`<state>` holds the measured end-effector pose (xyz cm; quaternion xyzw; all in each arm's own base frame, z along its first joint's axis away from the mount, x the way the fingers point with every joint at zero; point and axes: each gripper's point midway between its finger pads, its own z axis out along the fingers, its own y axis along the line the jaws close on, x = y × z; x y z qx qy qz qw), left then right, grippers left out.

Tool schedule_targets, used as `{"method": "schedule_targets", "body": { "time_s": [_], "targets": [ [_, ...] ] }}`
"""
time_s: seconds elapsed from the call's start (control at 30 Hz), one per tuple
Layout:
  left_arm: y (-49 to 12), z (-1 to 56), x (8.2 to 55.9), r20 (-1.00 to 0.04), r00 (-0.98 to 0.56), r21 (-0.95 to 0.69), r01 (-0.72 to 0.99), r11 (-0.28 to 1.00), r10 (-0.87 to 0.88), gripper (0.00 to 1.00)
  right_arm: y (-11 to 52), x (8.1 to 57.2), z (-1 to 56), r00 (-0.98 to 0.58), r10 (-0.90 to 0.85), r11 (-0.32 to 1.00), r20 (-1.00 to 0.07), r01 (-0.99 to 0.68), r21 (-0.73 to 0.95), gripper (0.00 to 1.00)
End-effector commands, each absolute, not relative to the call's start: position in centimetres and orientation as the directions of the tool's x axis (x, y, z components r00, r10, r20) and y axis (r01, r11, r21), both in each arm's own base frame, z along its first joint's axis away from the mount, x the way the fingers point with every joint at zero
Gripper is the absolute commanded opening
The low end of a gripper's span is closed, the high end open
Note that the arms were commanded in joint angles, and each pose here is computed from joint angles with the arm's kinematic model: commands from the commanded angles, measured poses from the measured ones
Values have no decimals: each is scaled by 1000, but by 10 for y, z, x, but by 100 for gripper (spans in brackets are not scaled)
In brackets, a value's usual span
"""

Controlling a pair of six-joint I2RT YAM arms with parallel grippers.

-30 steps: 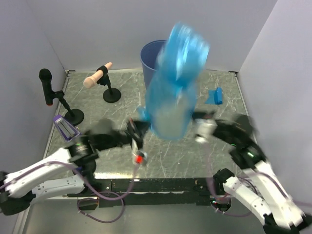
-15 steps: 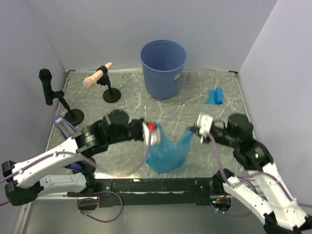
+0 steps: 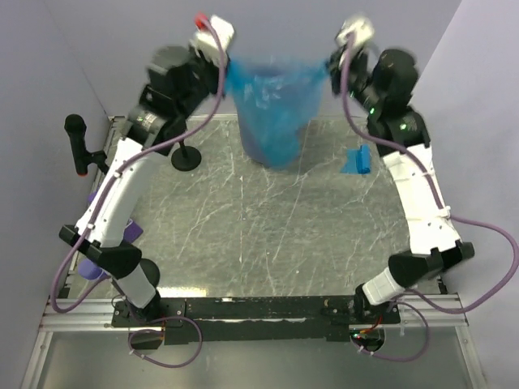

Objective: Put the trash bags into the trash bin

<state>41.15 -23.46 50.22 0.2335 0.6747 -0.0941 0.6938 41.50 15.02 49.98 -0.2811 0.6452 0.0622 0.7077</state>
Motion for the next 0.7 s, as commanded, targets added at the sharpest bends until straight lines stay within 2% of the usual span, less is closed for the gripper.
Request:
{"method": "schedule_targets", "body": {
  "time_s": [0.0, 0.03, 0.1, 0.13, 0.17, 0.2, 0.27, 0.3, 0.33, 0.37, 0.4, 0.43, 0.47, 0.53, 0.67],
  "targets": [
    [-196, 720, 317, -730, 679, 225, 353, 908, -83, 1, 151, 290, 721, 795, -104, 817, -597, -274, -507, 0],
    [-192, 750, 283, -589, 797, 264, 346, 900, -133, 1, 156, 252, 743, 891, -97, 803, -443, -193, -563, 0],
    [-197, 772, 221, -318, 940, 391, 247, 886, -122, 1, 167, 193, 754, 978, -110, 757, -179, -34, -653, 0],
    [-208, 770, 200, -222, 973, 456, 159, 876, -61, 1, 174, 175, 746, 988, -129, 721, -84, 35, -692, 0],
    [-228, 759, 185, -172, 985, 524, 108, 845, -19, 1, 181, 163, 733, 990, -140, 685, -23, 81, -724, 0],
    [-250, 730, 180, -146, 989, 621, 63, 781, 37, 1, 190, 162, 709, 989, -151, 652, -6, 95, -752, 0],
    [-289, 628, 180, -152, 984, 804, 67, 591, 95, 1, 206, 184, 631, 975, -215, 540, -61, 67, -839, 0],
    [-306, 551, 184, -126, 980, 917, 56, 396, 153, 1, 216, 207, 560, 950, -280, 428, -139, -6, -904, 0],
    [-310, 453, 189, -56, 973, 991, 27, 129, 226, 1, 229, 237, 430, 879, -382, 198, -284, -223, -955, 0],
    [-294, 340, 193, 73, 958, 971, -6, -237, 276, 1, 222, 243, 359, 840, -475, 20, -262, -287, -958, 0],
    [-263, 250, 193, 195, 942, 860, -31, -510, 272, 1, 196, 214, 235, 762, -562, -295, -323, -549, -782, 0],
    [-237, 193, 181, 177, 950, 779, 25, -627, 258, 1, 176, 180, 181, 709, -591, -409, -384, -674, -615, 0],
    [-230, 175, 164, 81, 963, 778, 100, -621, 256, 1, 167, 155, 158, 654, -607, -418, -452, -746, -518, 0],
    [-230, 172, 139, -51, 973, 806, 174, -565, 226, 1, 170, 124, 160, 596, -576, -353, -560, -799, -486, 0],
    [-244, 210, 123, -133, 976, 882, 195, -428, 172, 1, 187, 107, 212, 607, -447, -200, -657, -784, -588, 0]
  ]
}}
